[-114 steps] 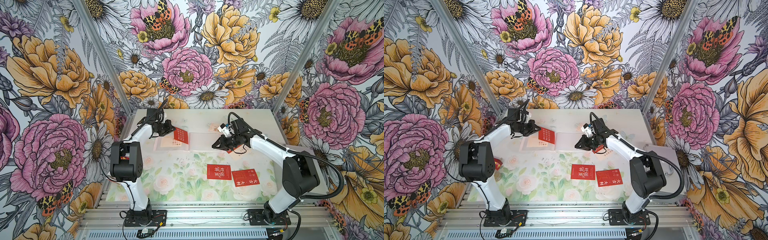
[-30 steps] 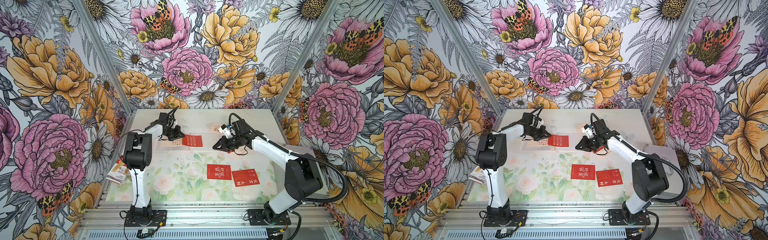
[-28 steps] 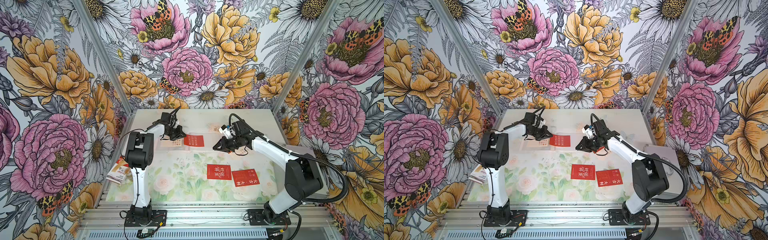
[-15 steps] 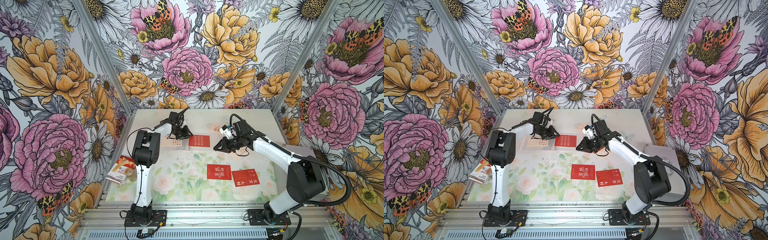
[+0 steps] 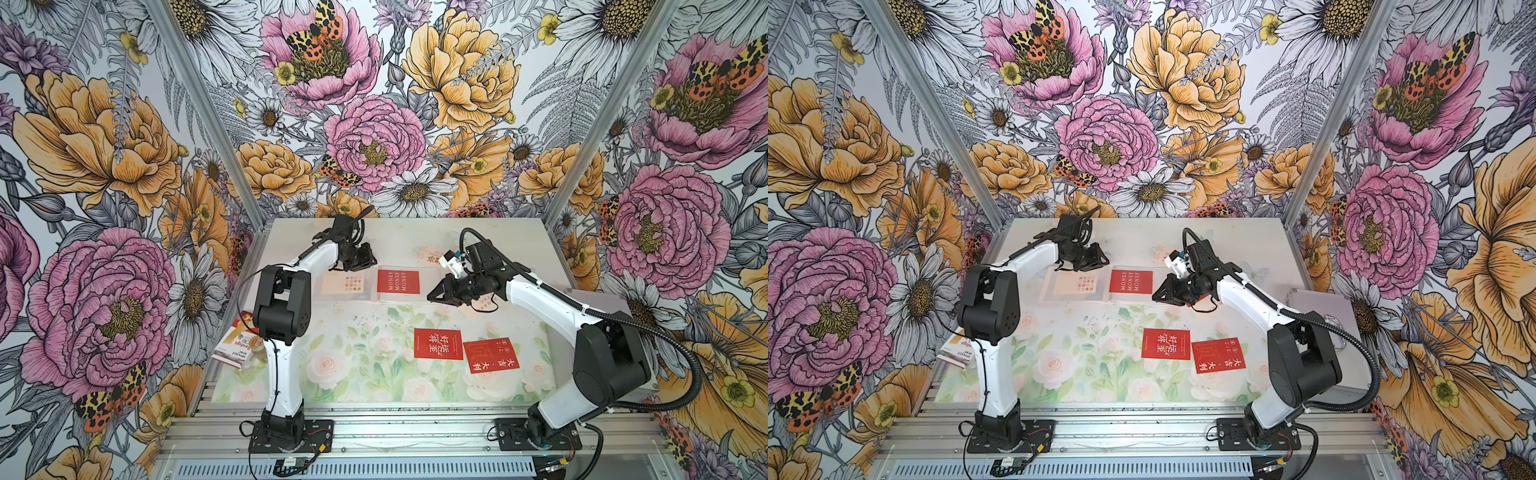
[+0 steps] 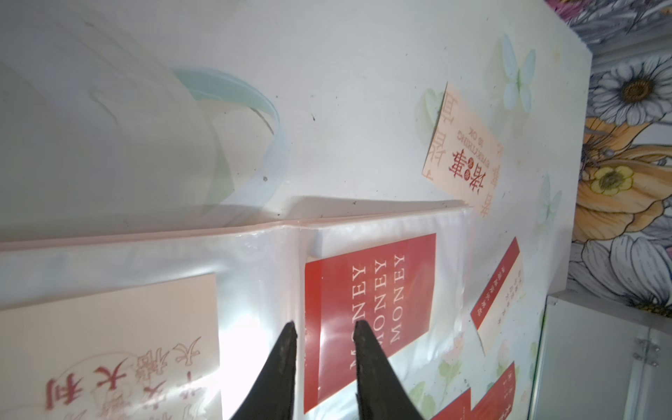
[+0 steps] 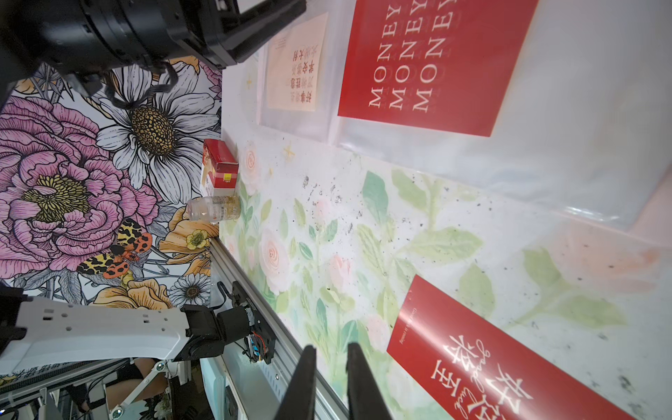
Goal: Place the photos into the photo albums
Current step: Insert the photo into the photo album.
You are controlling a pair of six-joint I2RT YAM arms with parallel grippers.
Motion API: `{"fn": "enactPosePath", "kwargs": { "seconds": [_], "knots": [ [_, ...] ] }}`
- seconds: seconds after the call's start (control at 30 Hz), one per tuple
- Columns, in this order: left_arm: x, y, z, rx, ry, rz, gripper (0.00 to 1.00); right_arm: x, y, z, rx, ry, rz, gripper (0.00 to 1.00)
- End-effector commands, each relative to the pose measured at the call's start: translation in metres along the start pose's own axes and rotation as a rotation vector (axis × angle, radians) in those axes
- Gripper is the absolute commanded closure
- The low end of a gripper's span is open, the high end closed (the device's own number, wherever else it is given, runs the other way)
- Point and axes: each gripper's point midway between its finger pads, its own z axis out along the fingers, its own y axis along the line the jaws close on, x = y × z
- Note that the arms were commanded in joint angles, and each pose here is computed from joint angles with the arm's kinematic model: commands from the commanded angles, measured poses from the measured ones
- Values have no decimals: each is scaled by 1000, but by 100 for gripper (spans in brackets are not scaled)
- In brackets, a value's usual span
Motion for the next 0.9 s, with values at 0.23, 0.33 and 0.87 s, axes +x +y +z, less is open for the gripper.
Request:
{"fn": "enactPosePath", "kwargs": {
  "seconds": [0.23, 0.33, 0.87],
  "knots": [
    [23, 23, 10, -199, 13, 13, 84, -4, -5, -1, 22, -16, -18, 82],
    [30, 23, 20, -198, 39, 15, 86, -4, -8, 0, 32, -16, -15, 82],
    [50, 10, 51, -152, 124, 10, 94, -6, -18, -4, 71, -41, 0, 82]
  ]
}}
